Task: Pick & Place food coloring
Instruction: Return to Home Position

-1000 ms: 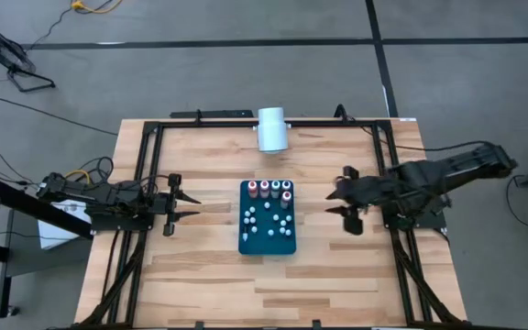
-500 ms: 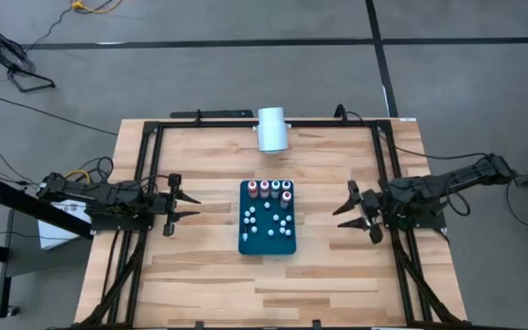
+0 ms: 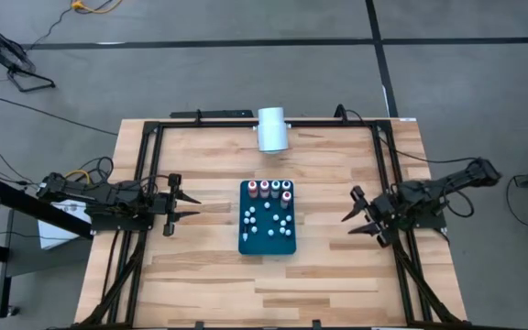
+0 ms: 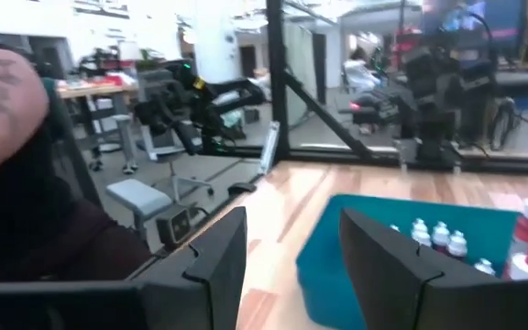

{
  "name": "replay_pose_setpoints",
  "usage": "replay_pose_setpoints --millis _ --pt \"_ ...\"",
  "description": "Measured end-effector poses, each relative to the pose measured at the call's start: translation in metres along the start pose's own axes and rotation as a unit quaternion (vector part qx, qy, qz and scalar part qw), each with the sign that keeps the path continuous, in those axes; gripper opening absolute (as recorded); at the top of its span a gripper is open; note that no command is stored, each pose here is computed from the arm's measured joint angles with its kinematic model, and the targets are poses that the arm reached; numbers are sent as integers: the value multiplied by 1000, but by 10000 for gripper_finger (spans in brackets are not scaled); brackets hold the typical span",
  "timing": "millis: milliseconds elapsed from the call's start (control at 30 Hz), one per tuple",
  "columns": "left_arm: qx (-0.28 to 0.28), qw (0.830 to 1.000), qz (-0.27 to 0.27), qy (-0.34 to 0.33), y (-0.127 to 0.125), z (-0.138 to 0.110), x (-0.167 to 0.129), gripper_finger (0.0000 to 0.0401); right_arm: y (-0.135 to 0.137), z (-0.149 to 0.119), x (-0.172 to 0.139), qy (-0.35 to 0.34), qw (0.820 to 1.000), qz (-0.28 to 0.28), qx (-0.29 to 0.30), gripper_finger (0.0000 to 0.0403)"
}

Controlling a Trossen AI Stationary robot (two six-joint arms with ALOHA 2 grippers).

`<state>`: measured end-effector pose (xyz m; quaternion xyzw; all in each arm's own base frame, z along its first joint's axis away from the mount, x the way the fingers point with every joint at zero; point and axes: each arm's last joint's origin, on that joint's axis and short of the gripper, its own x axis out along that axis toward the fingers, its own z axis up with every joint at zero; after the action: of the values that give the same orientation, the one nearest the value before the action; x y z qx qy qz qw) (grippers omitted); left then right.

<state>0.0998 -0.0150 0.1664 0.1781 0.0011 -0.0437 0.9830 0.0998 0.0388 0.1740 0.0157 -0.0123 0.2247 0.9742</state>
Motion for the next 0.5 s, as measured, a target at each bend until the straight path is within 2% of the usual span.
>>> replay_pose_setpoints --millis 100,233,367,500 --pt "0 1000 0 0 0 0 0 123 1 -2 -3 -4 1000 5 -3 165" --pt "-1 1000 0 0 0 0 0 123 0 -9 -7 24 1000 0 0 162" --pt "0 1000 0 0 0 0 0 123 -2 -10 -7 29 999 -37 -19 164" --pt "0 1000 0 0 0 0 0 123 -4 -13 -5 53 996 -51 -39 167"
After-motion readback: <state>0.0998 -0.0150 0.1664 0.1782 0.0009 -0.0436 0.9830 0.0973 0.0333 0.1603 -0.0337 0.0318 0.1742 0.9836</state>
